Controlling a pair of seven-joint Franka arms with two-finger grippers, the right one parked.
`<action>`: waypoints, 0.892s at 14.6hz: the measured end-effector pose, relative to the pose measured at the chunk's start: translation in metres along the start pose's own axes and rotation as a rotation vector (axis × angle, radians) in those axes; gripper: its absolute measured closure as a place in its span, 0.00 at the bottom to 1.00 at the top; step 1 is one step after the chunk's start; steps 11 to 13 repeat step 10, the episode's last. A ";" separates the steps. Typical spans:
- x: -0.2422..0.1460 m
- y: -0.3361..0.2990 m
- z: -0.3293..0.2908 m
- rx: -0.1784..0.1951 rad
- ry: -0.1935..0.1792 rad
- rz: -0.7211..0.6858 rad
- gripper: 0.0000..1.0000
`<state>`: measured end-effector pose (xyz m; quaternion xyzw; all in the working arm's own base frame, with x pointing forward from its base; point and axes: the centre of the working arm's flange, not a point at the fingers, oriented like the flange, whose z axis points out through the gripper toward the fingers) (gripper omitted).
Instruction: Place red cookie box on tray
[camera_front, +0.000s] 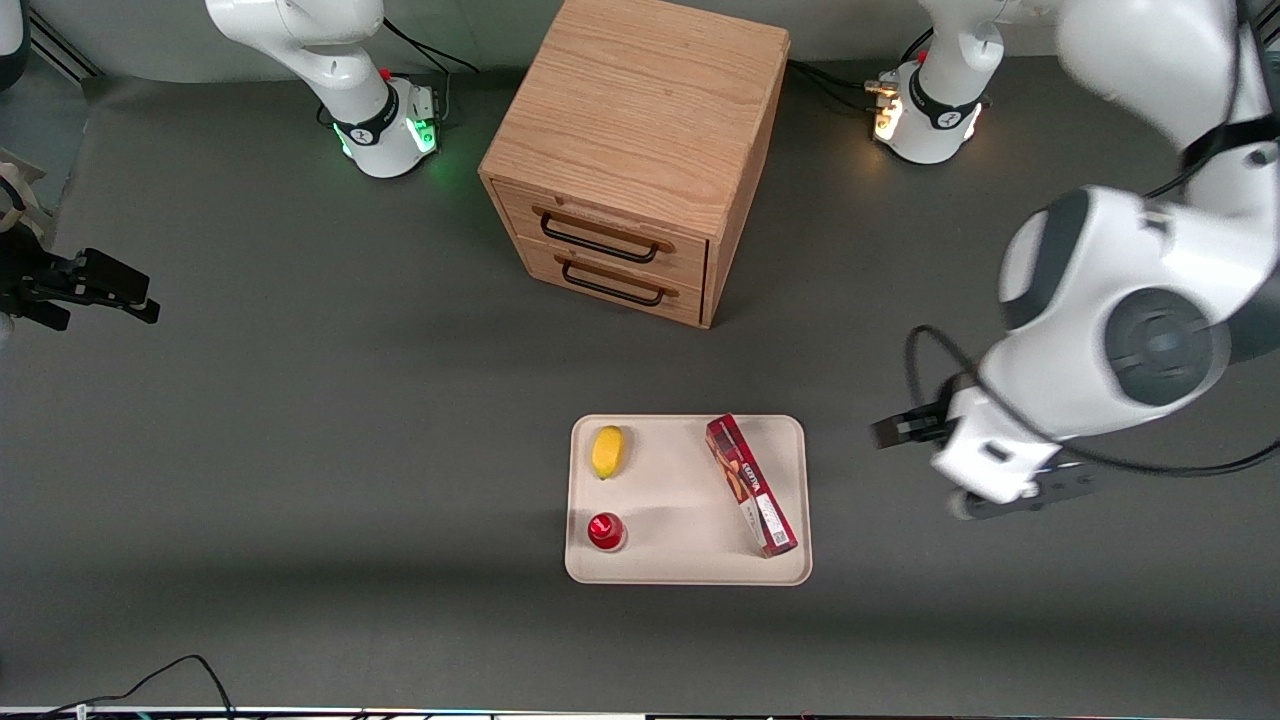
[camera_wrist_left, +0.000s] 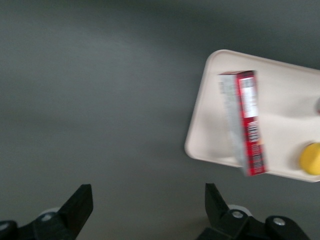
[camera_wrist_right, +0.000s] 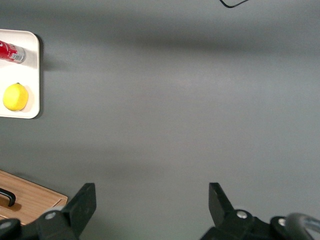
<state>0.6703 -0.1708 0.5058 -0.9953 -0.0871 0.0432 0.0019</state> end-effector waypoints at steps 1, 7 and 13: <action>-0.005 -0.025 0.000 0.011 0.009 0.032 0.00; -0.054 -0.175 -0.016 0.022 0.012 0.128 0.00; -0.059 -0.205 -0.031 0.016 0.023 0.149 0.00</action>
